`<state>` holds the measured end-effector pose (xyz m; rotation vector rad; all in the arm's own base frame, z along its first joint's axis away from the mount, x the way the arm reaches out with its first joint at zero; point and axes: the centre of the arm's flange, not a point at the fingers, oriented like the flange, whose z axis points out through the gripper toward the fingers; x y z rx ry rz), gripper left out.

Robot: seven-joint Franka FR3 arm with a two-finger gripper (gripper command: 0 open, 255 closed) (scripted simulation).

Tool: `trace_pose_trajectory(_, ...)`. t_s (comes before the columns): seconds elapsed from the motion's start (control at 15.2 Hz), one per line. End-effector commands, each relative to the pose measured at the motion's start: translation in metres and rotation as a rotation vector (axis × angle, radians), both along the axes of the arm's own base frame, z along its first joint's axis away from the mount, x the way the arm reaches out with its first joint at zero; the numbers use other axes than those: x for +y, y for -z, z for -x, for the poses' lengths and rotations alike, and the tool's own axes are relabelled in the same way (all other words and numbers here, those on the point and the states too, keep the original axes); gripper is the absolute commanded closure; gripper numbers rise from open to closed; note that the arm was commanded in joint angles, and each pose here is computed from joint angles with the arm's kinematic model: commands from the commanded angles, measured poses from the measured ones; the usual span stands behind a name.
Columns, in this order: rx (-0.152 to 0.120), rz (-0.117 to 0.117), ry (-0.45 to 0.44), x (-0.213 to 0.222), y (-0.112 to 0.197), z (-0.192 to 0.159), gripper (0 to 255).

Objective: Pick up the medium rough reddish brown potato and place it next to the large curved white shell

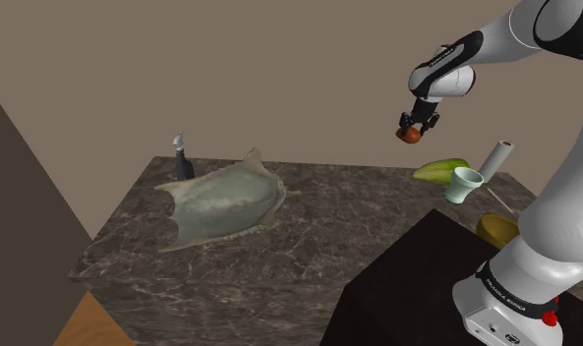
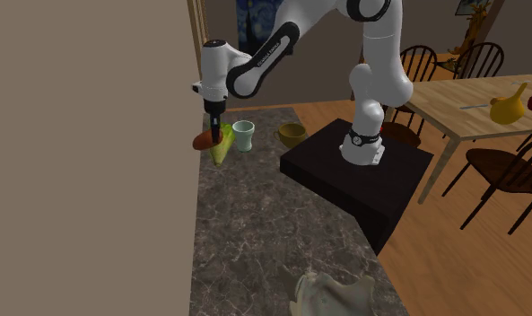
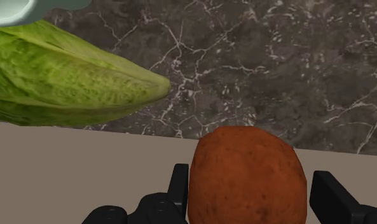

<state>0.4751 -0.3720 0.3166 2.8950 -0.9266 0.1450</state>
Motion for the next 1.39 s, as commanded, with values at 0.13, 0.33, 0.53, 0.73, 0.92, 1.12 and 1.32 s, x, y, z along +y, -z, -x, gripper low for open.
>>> trace_pose_trajectory(0.13, 0.0, 0.0, 0.0, -0.001, -0.021, -0.001, 255)
trace_pose_trajectory(0.33, 0.0, 0.0, 0.0, -0.001, -0.037, -0.001, 255)
trace_pose_trajectory(0.53, 0.0, 0.0, 0.0, -0.001, -0.053, -0.001, 255)
trace_pose_trajectory(0.73, 0.0, 0.0, 0.0, -0.001, -0.069, -0.001, 255)
trace_pose_trajectory(0.92, 0.0, 0.0, 0.0, -0.001, -0.085, -0.001, 255)
trace_pose_trajectory(1.12, 0.0, 0.0, 0.0, -0.001, -0.099, -0.001, 255)
trace_pose_trajectory(1.32, 0.0, 0.0, 0.0, 0.039, -0.099, 0.001, 255)
